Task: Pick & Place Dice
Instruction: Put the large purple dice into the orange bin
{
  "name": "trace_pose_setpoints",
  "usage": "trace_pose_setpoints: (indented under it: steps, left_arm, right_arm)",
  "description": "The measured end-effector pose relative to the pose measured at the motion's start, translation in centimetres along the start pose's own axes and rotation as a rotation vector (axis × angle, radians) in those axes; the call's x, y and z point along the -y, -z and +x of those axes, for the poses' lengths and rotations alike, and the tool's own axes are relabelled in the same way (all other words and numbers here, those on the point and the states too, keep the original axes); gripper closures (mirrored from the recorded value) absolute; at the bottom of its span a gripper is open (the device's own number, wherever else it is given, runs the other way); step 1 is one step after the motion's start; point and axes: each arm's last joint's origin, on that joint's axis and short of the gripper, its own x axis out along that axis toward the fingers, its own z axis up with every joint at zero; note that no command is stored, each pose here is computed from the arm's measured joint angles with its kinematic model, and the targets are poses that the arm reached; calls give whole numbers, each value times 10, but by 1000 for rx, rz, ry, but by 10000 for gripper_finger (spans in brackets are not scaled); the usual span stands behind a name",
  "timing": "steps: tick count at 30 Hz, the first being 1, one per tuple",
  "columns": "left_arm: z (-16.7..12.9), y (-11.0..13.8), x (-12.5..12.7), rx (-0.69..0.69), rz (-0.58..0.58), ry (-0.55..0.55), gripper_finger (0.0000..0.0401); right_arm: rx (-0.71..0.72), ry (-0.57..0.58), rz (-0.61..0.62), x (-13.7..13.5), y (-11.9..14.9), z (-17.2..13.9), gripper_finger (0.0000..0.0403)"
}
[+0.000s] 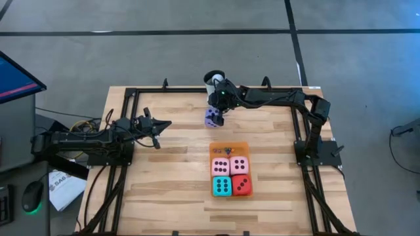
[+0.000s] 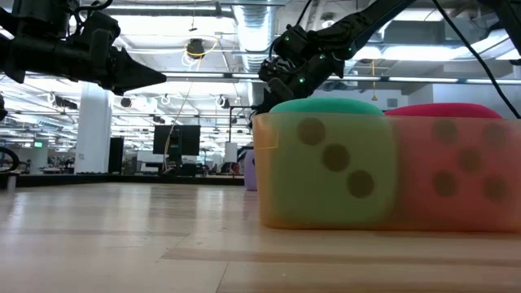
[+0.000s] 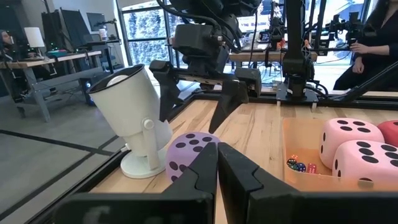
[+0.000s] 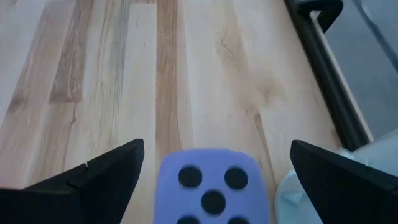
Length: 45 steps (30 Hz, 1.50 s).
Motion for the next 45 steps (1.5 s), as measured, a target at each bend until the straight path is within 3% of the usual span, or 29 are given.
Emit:
trace_pose_setpoints:
  steps: [14,28,45]
  left_arm:
    - [0,0,0,-1,2,0,400]
    - [0,0,0,-3,2,0,400]
    - [0,0,0,-4,1,0,400]
  right_arm:
    - [-24,-9,-14,0,0,-9,3]
    - [-15,-25,21,15,28,-3,3]
    - [5,-29,4,4,34,7,3]
